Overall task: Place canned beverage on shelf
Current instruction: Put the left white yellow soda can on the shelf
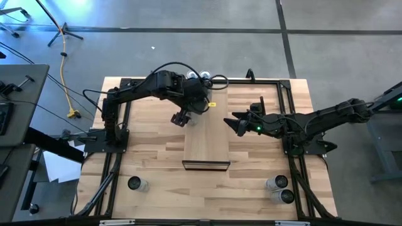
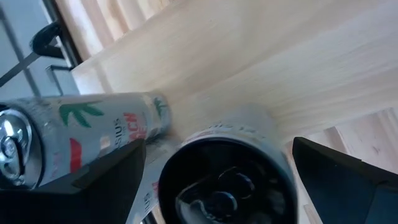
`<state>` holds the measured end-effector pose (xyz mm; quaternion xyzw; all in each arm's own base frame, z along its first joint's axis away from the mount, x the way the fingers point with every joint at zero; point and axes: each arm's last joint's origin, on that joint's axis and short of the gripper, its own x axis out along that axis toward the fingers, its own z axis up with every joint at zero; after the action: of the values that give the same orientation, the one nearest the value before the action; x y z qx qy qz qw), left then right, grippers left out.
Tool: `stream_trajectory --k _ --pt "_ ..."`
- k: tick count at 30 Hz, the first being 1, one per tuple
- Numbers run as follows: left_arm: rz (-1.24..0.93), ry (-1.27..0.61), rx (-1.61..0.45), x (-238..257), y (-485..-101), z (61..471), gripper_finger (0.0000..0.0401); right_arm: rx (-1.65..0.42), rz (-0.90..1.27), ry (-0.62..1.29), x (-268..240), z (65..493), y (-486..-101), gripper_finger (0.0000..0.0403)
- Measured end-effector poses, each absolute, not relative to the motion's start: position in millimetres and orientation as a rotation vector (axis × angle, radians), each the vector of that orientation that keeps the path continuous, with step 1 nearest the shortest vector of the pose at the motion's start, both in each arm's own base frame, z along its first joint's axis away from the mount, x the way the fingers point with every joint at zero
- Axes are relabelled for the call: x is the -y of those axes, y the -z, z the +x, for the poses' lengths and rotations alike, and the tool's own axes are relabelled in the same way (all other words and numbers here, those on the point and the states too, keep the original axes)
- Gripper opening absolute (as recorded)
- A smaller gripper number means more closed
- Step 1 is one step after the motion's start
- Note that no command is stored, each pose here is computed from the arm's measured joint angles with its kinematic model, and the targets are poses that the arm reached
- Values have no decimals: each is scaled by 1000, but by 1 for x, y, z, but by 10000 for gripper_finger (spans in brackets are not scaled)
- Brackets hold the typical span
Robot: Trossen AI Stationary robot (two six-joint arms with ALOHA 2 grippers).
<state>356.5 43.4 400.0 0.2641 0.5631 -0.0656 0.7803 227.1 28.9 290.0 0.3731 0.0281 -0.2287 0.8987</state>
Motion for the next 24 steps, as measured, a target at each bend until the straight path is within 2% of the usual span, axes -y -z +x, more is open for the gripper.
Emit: stream_trajectory --k 24 --pt "496 152 -1218 -45 -404 349 376 -56 779 476 -29 227 -290 397"
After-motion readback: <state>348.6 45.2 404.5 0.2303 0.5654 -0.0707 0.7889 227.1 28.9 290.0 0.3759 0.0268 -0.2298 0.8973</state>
